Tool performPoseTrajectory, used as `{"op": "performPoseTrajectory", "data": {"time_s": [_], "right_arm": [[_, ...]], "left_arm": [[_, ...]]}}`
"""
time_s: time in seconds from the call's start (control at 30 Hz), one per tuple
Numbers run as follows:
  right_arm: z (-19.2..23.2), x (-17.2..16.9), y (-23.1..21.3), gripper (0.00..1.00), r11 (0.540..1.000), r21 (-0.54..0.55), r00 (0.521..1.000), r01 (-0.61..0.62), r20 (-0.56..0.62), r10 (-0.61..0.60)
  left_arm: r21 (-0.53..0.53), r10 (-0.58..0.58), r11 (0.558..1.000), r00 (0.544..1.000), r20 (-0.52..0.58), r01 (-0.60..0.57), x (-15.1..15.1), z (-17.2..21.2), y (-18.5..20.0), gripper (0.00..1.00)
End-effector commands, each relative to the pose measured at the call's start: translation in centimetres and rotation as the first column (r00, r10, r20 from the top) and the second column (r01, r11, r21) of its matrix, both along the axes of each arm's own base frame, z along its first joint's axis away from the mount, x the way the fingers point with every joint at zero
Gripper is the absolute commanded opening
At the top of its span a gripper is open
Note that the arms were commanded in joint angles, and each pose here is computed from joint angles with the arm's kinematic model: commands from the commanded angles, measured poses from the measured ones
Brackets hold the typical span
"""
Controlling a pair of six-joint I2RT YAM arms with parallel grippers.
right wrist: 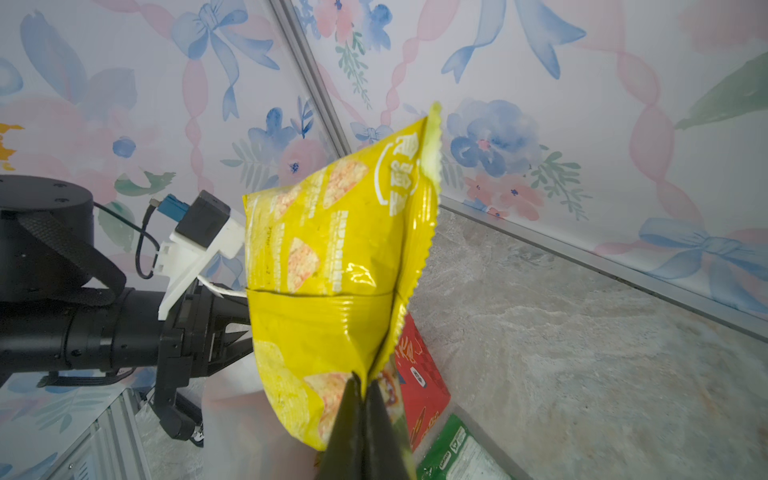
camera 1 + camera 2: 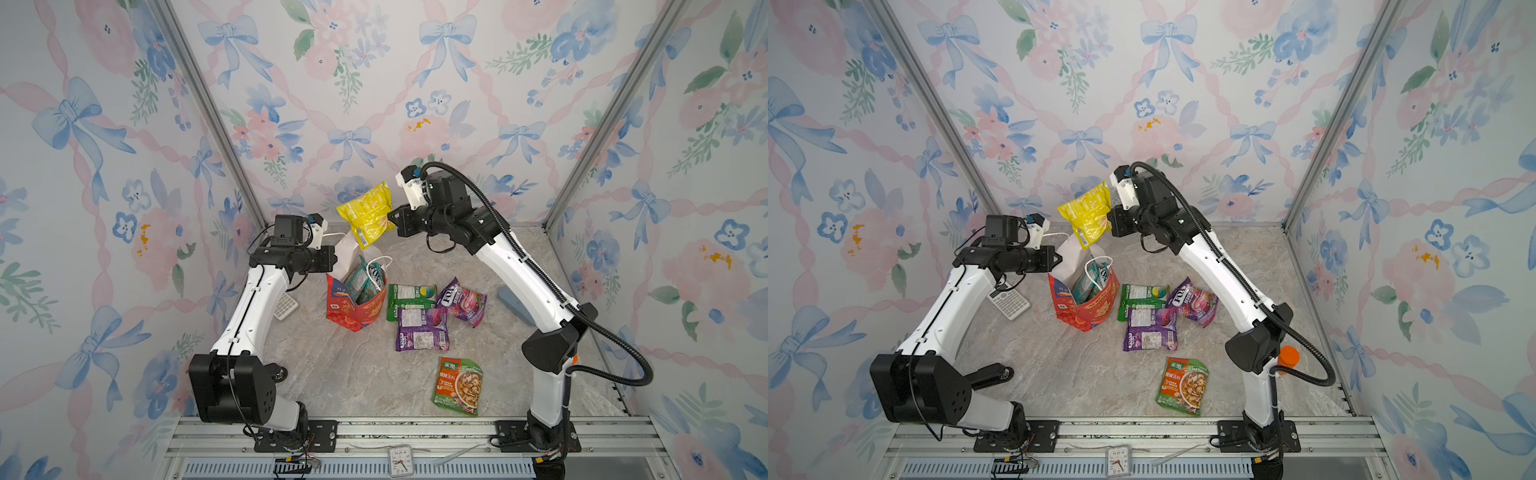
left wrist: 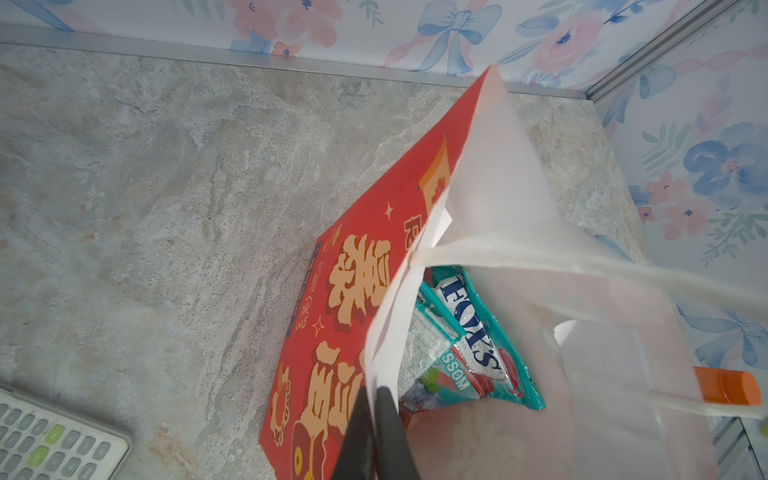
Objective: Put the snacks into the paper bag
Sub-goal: 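Lift the yellow packet and carry it toward the bag, then lower the yellow packet into the bag and open the right gripper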
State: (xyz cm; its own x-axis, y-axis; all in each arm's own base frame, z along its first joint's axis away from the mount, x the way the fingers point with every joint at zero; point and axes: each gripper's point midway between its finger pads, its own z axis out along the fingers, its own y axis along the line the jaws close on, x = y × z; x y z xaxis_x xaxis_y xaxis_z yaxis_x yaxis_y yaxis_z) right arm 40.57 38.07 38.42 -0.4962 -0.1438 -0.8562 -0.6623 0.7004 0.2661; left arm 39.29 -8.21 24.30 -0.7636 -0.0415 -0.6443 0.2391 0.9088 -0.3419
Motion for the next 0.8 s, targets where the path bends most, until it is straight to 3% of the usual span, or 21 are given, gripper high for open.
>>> {"op": "performPoseTrajectory", "data": {"time_s": [0.0, 0.4, 0.77], "right_arm": [[-2.0, -1.5, 0.2, 0.00, 0.991, -0.123, 0.998, -0.060, -0.024, 0.057], [-4.0, -2.9, -1.0, 0.00, 0.940, -0.327, 0.994, -0.099, 0.015, 0.109], [-5.0, -4.2, -1.1, 0.00, 0.880, -0.461, 0.987, -0.109, 0.057, 0.152]], "left_arm": [[0.018, 0.023, 1.000, 0.999, -0.031, -0.022, -0.2, -0.7, 0.3, 0.00], [0.053, 0.071, 0.996, 0.996, 0.051, -0.074, -0.3, 2.3, 1.3, 0.00], [0.048, 0.067, 0.996, 0.997, 0.035, -0.069, -0.2, 1.7, 1.2, 0.00]]}}
